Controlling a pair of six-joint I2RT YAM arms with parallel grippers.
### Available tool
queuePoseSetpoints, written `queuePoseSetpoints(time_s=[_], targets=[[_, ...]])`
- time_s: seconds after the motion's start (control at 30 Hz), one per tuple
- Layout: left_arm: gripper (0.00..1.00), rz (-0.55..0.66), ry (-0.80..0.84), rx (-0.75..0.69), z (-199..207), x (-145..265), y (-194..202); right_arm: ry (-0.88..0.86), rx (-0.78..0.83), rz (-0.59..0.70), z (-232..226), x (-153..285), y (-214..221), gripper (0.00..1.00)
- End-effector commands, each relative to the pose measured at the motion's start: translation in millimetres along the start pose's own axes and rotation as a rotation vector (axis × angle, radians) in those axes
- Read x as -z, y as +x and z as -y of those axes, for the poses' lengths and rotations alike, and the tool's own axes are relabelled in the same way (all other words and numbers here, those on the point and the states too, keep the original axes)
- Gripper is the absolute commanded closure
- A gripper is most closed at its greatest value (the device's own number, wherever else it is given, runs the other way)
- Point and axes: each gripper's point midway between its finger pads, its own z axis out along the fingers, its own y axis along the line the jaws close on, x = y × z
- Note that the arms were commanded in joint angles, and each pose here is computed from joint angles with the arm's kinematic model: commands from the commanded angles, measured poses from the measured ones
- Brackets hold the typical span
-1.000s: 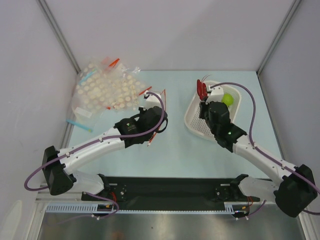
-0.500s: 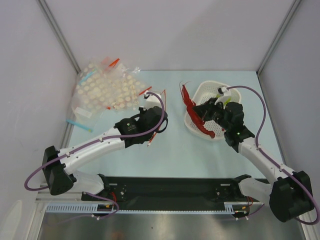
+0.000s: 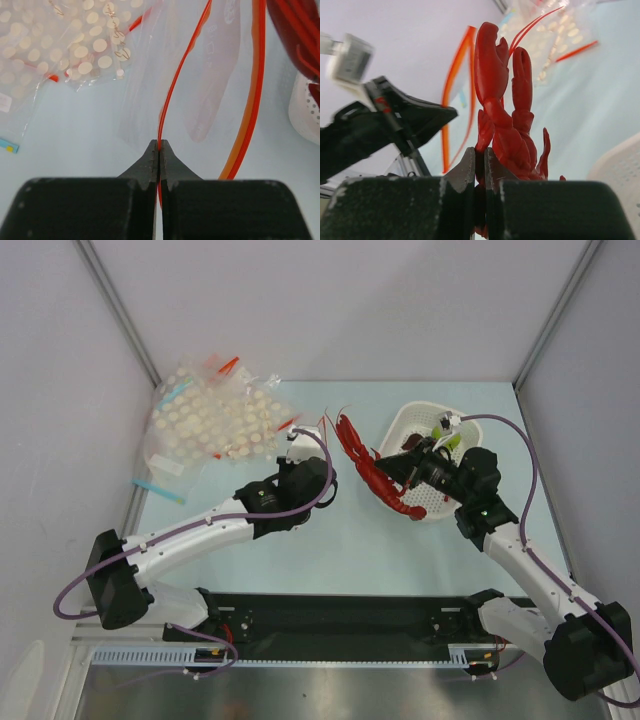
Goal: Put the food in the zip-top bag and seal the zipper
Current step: Pick up the fake lobster from the bin.
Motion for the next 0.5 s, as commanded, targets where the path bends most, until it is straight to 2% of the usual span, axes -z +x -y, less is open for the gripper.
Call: queuePoseSetpoints(time_s=[0.0,0.27,0.37,0.47], targets=[[1.00,0.079,-0.049,0.033,-5.5,-4.4,-13.5,-0.169,0.063,0.091,-51.3,12.5,-33.0,1.00],[1.00,0.083,-0.059,0.105,-18.0,-19.4,-8.8,-0.243,0.028,0.079,-71.0,20.7,-32.1,1.00],[1.00,0.109,-0.088,0.141,-30.5,-26.0,-7.7,-0.300,-0.014,0.005,-78.6,14.0,-22.1,1.00],[1.00,0.116,-0.103,0.156,-36.3,-29.6,-7.2,-0.298,-0.025,-0.007,-78.7,10.9,-19.5,1.00]])
